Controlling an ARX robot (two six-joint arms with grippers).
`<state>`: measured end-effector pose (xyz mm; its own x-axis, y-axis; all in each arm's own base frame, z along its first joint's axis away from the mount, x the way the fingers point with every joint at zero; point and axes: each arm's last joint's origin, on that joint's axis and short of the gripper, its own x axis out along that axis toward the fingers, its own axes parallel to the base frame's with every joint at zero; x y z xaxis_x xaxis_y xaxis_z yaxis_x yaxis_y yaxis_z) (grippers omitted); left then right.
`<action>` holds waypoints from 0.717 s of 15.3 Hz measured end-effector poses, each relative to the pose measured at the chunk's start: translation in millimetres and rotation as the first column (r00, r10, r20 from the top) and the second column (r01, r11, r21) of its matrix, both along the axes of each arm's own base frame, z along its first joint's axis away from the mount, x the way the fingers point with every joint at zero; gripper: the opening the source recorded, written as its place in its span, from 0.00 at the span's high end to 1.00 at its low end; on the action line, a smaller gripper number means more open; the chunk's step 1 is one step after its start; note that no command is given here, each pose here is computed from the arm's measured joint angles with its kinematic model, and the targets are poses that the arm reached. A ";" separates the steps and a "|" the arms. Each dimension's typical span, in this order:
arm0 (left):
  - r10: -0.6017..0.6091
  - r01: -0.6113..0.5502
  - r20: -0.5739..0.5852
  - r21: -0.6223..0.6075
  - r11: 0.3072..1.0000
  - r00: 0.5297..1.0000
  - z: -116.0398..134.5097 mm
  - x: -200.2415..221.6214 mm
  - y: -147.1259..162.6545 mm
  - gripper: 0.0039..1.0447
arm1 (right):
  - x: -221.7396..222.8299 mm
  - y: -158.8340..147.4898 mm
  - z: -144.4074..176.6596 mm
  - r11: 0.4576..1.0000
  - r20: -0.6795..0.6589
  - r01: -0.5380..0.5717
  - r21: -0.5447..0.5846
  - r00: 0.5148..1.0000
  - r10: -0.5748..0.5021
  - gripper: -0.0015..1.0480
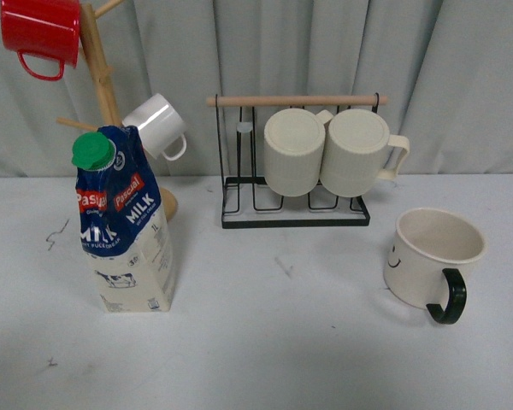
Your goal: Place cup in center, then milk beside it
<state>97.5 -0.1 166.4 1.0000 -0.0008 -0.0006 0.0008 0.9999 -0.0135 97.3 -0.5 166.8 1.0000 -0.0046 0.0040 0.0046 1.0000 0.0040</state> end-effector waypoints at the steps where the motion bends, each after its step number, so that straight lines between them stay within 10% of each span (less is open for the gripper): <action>1: 0.000 0.000 0.000 0.000 1.000 1.000 0.0 0.0 0.0 0.06 | 0.0 0.0 0.0 1.000 0.000 0.000 0.000 1.000 0.000 0.06; 11: 0.000 0.000 0.000 0.000 1.000 1.000 0.0 0.0 0.0 0.06 | 0.0 0.0 0.0 1.000 0.000 0.000 0.000 1.000 0.000 0.06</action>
<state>97.5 -0.1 166.4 1.0000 -0.0008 -0.0006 0.0008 0.9999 -0.0135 97.3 -0.5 166.8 1.0000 -0.0046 0.0040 0.0046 1.0000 0.0036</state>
